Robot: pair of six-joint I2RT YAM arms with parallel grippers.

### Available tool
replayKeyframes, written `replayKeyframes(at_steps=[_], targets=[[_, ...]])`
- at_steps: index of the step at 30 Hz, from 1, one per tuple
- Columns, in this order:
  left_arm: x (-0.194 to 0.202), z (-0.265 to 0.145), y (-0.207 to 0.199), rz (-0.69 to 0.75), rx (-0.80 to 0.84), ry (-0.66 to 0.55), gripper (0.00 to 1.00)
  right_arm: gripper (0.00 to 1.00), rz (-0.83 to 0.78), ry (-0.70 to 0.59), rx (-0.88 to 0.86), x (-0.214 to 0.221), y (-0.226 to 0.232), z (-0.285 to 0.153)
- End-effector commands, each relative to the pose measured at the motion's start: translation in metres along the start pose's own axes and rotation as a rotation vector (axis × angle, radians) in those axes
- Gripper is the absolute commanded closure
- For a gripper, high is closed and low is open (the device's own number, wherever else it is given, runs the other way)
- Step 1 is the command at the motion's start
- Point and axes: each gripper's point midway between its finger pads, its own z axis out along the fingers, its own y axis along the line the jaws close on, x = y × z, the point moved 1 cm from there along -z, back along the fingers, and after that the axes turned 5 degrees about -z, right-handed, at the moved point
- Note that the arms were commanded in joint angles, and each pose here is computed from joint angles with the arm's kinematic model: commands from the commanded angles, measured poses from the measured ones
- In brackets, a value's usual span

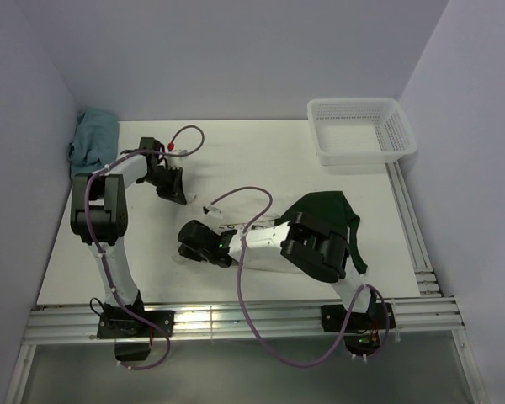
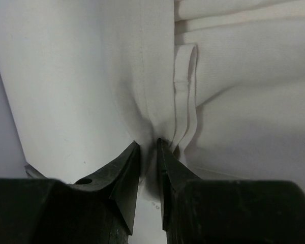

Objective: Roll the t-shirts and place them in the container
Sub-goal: Roll the tshirt

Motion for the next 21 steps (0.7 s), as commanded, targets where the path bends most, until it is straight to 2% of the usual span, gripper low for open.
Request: replayKeyframes(at_steps=[1, 2, 3, 10, 15, 18, 21], targets=[[-0.011, -0.014, -0.010, 0.074, -0.125, -0.047, 0.96, 0.74, -0.010, 0.110, 0.036, 0.035, -0.033, 0.001], [-0.012, -0.014, -0.010, 0.095, -0.180, -0.044, 1.00, 0.75, 0.000, 0.110, 0.022, 0.034, -0.032, 0.000], [-0.015, -0.017, -0.012, 0.110, -0.202, -0.051, 1.00, 0.76, 0.012, 0.113, 0.027, 0.037, -0.041, 0.000], [-0.019, -0.022, -0.024, 0.226, -0.422, -0.039, 1.00, 0.81, 0.137, 0.095, -0.168, 0.030, -0.025, -0.006], [-0.024, -0.027, -0.027, 0.252, -0.550, -0.053, 1.00, 0.81, 0.205, 0.077, -0.241, 0.027, -0.026, -0.012], [-0.027, -0.027, -0.031, 0.282, -0.613, -0.055, 1.00, 0.80, 0.231, 0.071, -0.248, 0.027, -0.030, -0.014], [-0.025, -0.020, -0.039, 0.319, -0.646, -0.038, 1.00, 0.73, 0.215, 0.063, -0.215, 0.025, -0.034, -0.014]])
